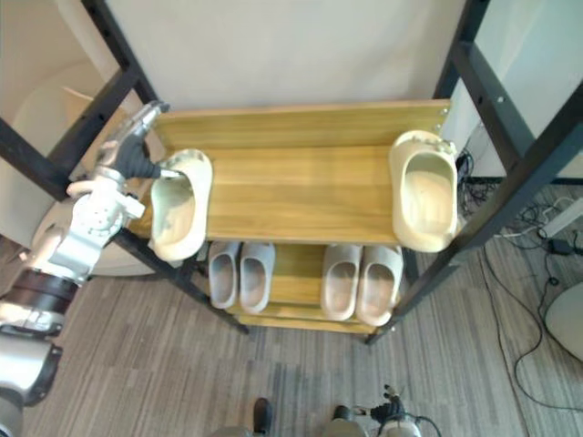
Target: Organize the slippers on the shoe rack
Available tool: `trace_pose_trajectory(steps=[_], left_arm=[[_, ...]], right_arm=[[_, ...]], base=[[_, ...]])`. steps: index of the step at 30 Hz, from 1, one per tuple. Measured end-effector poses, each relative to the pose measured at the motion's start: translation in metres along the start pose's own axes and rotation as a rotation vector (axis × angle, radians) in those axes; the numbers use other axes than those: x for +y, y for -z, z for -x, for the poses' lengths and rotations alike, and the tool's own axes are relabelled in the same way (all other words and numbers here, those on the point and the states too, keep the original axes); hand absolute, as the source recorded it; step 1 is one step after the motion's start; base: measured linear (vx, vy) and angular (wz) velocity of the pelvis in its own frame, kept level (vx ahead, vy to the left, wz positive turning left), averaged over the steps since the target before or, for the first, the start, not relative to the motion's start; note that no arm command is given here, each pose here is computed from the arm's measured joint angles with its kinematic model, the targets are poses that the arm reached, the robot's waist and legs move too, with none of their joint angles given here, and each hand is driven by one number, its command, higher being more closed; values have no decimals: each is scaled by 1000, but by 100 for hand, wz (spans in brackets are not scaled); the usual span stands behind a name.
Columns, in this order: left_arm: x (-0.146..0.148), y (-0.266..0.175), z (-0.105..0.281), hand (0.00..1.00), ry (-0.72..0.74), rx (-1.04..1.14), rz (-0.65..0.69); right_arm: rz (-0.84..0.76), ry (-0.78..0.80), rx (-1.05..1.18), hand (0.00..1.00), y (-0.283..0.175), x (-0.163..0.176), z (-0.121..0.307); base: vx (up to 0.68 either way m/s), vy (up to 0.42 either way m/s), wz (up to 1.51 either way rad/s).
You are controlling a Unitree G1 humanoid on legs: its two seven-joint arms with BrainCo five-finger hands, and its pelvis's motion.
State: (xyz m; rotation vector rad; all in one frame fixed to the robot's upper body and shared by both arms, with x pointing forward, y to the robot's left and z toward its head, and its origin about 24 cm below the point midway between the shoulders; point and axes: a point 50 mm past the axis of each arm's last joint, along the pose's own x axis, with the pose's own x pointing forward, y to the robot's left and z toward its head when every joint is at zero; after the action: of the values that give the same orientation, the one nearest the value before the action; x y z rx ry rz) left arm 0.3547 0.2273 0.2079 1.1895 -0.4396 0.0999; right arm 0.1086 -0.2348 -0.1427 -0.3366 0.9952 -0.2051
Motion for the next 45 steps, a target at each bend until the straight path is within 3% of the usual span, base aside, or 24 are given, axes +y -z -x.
trace_pose_trajectory(steps=[17,18,31,45], left_arm=[[-8,13,9,0,22,64,-86],[-7,14,9,100,17,66,-82],[-4,15,-9,100,-84,153,59],[-20,-9,-21,100,-71,112,198]], right_arm=[[0,-7,0,0,2,2,1],[0,-7,-1,0,1,2,1],[-3,-17,-25,0,-4,3,1],[-1,-18,-33,0,-7,4,1]], base=[[-4,-1,-6],[0,0,0],[2,5,-5],[-5,4,0]])
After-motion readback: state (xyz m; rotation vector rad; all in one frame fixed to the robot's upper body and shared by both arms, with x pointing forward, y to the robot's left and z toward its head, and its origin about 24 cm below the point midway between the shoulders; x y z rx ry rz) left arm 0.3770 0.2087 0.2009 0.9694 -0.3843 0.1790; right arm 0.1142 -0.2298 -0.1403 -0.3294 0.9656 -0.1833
